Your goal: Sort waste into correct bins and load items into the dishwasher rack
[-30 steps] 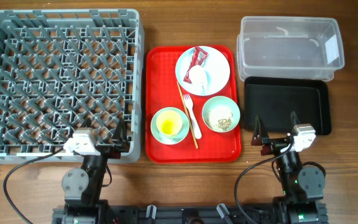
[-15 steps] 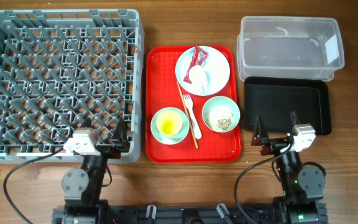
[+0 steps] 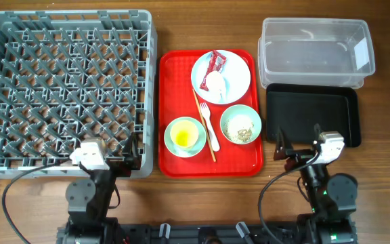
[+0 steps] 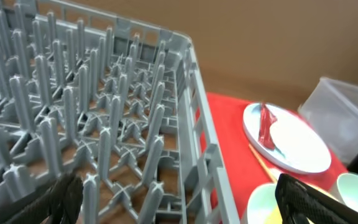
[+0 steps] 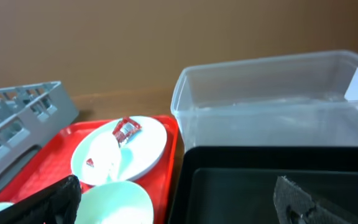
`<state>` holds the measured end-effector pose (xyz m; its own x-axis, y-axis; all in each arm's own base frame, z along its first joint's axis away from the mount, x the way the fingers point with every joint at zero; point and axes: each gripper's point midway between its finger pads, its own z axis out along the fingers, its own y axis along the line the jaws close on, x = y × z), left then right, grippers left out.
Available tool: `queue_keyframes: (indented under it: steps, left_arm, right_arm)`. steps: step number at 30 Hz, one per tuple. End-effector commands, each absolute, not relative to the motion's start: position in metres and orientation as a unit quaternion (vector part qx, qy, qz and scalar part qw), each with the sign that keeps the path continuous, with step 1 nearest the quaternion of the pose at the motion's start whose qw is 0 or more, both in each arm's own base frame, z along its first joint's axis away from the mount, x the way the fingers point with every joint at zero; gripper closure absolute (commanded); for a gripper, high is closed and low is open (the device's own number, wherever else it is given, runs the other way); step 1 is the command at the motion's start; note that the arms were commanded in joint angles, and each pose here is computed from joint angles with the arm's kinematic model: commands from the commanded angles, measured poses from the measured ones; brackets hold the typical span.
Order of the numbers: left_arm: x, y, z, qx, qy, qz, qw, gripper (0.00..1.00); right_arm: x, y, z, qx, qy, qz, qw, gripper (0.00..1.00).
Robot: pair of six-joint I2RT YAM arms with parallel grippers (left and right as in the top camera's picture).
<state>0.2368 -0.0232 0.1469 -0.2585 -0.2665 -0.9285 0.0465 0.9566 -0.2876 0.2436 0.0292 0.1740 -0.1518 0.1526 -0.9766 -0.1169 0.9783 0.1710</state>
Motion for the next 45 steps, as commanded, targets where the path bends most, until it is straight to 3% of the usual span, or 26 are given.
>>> queue_keyframes:
  steps: [1,11,16,23,29,36,39,45]
  left_arm:
    - [0.240,-0.022,0.180,-0.067,0.796,-0.119,0.590,0.00]
    - [0.267,-0.026,0.169,-0.085,0.915,-0.102,0.381,0.00]
    - [0.278,-0.026,0.167,-0.090,0.934,-0.096,0.334,0.00]
    - [0.278,-0.026,0.167,-0.090,0.934,-0.096,0.333,0.00]
    - [0.278,-0.026,0.167,-0.090,0.933,-0.096,0.335,0.00]
    - [0.278,-0.026,0.167,-0.089,0.933,-0.096,0.335,0.00]
    - [0.278,-0.026,0.167,-0.089,0.933,-0.096,0.335,0.00]
    - [0.278,-0.026,0.167,-0.089,0.933,-0.096,0.335,0.00]
  right_arm:
    - [0.248,0.034,0.208,0.012,0.759,0.120,0.640,0.00]
    - [0.302,0.056,0.224,0.000,0.874,0.153,0.462,0.00]
    - [0.314,0.061,0.215,0.013,0.930,0.155,0.333,0.00]
    - [0.323,0.090,0.226,-0.020,0.912,0.226,0.341,0.00]
    - [0.333,0.114,0.245,-0.027,0.915,0.153,0.373,0.00]
    - [0.384,0.176,0.271,-0.077,0.916,0.147,0.364,0.00]
    - [0.418,0.182,0.257,-0.060,0.926,0.123,0.352,0.00]
    - [0.449,0.186,0.166,-0.013,0.957,0.083,0.277,0.00]
